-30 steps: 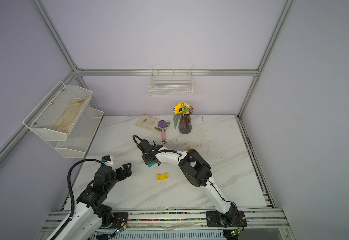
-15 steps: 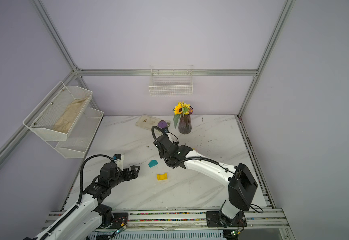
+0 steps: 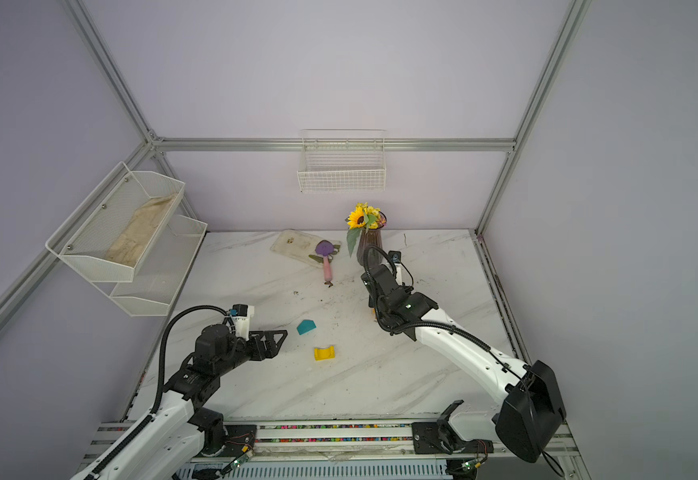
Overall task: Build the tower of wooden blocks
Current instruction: 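Lift the lime-green cube and carry it over the stack, then lower the lime-green cube onto the yellow cube with the right gripper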
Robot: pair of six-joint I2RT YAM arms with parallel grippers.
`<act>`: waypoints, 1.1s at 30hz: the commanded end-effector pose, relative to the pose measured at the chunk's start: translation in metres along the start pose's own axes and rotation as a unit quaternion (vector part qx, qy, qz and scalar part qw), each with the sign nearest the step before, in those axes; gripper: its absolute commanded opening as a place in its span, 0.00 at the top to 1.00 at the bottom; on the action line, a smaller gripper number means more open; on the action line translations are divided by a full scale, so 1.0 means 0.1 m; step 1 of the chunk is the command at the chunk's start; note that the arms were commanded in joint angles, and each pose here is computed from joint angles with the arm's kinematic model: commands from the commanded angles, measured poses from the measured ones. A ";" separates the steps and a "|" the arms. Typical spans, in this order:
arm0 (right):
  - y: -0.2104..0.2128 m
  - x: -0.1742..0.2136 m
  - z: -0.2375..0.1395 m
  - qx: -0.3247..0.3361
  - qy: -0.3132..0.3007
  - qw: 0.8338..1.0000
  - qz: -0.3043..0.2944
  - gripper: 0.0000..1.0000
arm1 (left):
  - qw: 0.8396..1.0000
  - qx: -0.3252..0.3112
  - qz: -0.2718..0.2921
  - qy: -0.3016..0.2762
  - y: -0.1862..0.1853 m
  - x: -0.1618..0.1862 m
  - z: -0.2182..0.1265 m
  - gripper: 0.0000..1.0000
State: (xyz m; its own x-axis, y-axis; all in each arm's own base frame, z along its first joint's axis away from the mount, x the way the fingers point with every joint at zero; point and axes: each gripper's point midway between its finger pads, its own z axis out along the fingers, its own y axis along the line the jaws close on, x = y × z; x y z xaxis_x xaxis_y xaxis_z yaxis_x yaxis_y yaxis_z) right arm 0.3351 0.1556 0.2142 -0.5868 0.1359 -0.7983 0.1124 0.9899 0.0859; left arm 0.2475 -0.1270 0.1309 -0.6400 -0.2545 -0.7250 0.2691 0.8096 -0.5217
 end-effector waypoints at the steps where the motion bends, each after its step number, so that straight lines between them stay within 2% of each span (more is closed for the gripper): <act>1: -0.23 0.12 0.04 0.033 0.015 0.999 0.010 0.88 | 0.997 0.074 0.035 -0.012 -0.23 0.03 -0.03 0.00; 3: -0.24 0.13 0.07 0.030 0.026 0.999 0.016 0.89 | 0.995 0.092 0.043 -0.018 -0.28 0.03 -0.05 0.00; 7: -0.24 0.14 0.12 0.034 0.036 0.999 0.017 0.91 | 0.984 0.167 0.060 -0.015 -0.52 0.07 -0.10 0.00; 14: -0.13 0.18 0.21 0.021 0.056 0.998 0.015 0.91 | 0.987 0.153 0.047 0.006 -0.46 0.11 -0.01 0.00; 19: -0.06 0.36 0.39 0.026 0.084 0.996 0.007 0.91 | 0.989 0.144 0.041 0.016 -0.43 0.12 0.03 0.00; 33: 0.06 0.53 0.64 0.026 0.119 0.993 0.000 0.92 | 0.990 0.132 0.039 0.011 -0.39 0.11 0.03 0.00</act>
State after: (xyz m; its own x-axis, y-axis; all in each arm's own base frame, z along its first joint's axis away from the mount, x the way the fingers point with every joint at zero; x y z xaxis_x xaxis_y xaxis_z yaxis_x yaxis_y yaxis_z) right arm 0.3483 0.1634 0.1295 -0.7698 0.1207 -0.6268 0.1336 0.9907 0.0267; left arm 0.2299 -0.1628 0.1359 -0.6581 -0.1860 -0.7295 0.4675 0.6585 -0.5897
